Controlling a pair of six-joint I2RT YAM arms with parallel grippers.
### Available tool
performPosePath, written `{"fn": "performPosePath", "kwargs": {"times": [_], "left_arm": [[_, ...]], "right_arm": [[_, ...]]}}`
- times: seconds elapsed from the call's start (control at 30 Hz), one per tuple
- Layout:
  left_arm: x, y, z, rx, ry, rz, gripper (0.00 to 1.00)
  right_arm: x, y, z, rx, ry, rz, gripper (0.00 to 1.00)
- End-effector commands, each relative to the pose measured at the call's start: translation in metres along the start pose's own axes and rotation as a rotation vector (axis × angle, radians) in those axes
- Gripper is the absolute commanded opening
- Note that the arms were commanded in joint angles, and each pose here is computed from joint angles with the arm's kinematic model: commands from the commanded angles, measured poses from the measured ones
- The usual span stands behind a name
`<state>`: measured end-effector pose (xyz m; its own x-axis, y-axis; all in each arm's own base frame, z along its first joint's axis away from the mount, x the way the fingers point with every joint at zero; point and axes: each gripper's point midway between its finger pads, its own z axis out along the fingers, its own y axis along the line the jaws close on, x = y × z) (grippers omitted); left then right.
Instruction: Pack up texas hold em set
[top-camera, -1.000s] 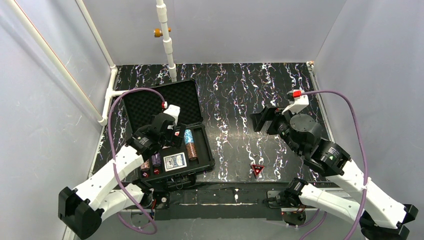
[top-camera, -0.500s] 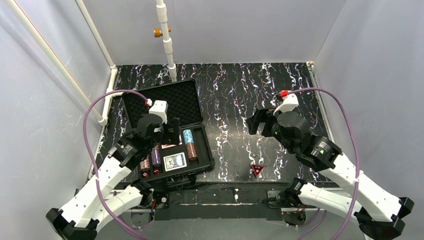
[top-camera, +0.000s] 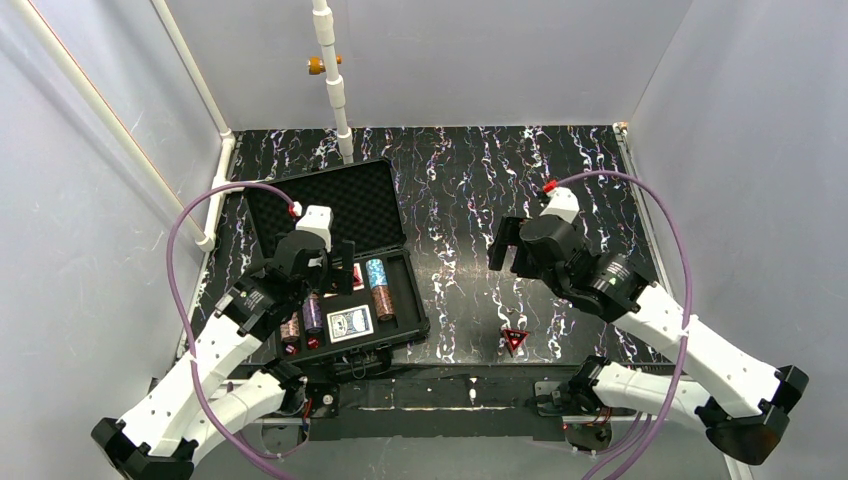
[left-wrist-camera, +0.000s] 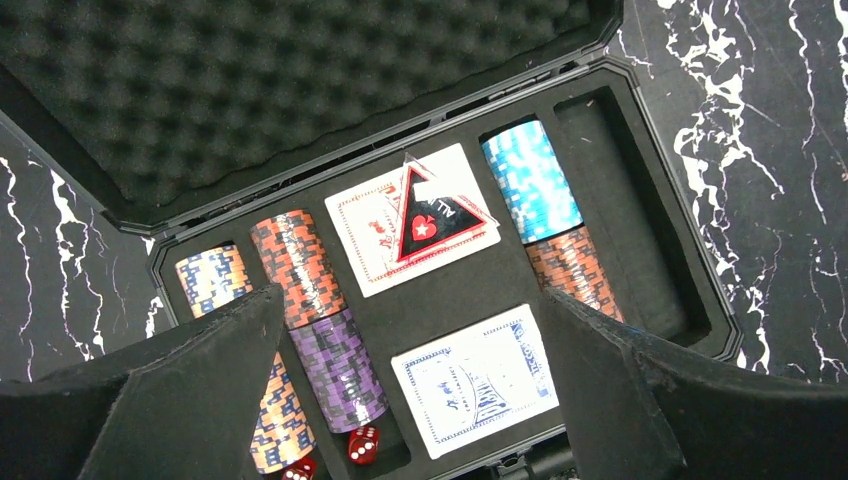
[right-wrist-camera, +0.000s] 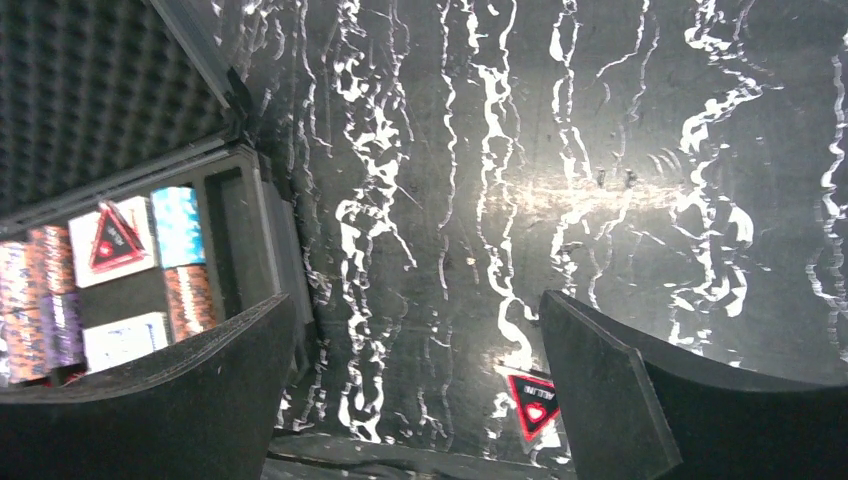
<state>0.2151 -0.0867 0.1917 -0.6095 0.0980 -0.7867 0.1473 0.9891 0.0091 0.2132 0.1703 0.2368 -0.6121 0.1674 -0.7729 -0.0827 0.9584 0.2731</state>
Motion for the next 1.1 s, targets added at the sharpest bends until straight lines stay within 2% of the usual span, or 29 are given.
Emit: {"fn": "performPosePath", "kwargs": {"times": [0.0,0.13,0.23,0.53,0.8,1.07], "left_arm": [[0.001,0.007,-0.004,-0.031,0.014,0.018,0.98],[0.002,0.007,-0.004,-0.029,0.015,0.022,0.98],[0.002,0.007,-0.004,-0.029,0.015,0.025,0.98],[0.004,0.009,-0.003,-0.042,0.033,0.031,0.98],[0.004,0.011,-0.004,-0.054,0.022,0.020,0.98],[0.005,0.011,-0.003,-0.060,0.036,0.017,0.98]], "right_arm": [[-0.004,0.000,-0.004,-0.021,-0.055,0.193,0.98],[0.001,0.010,-0.008,-0.142,-0.079,0.244,0.98],[0.004,0.012,-0.010,-0.166,-0.076,0.275,0.98],[0.052,-0.010,0.006,0.056,0.141,0.303,0.98],[0.091,-0.039,0.012,0.265,0.251,0.354,0.98],[0.133,-0.050,0.017,0.332,0.363,0.398,0.98]]}}
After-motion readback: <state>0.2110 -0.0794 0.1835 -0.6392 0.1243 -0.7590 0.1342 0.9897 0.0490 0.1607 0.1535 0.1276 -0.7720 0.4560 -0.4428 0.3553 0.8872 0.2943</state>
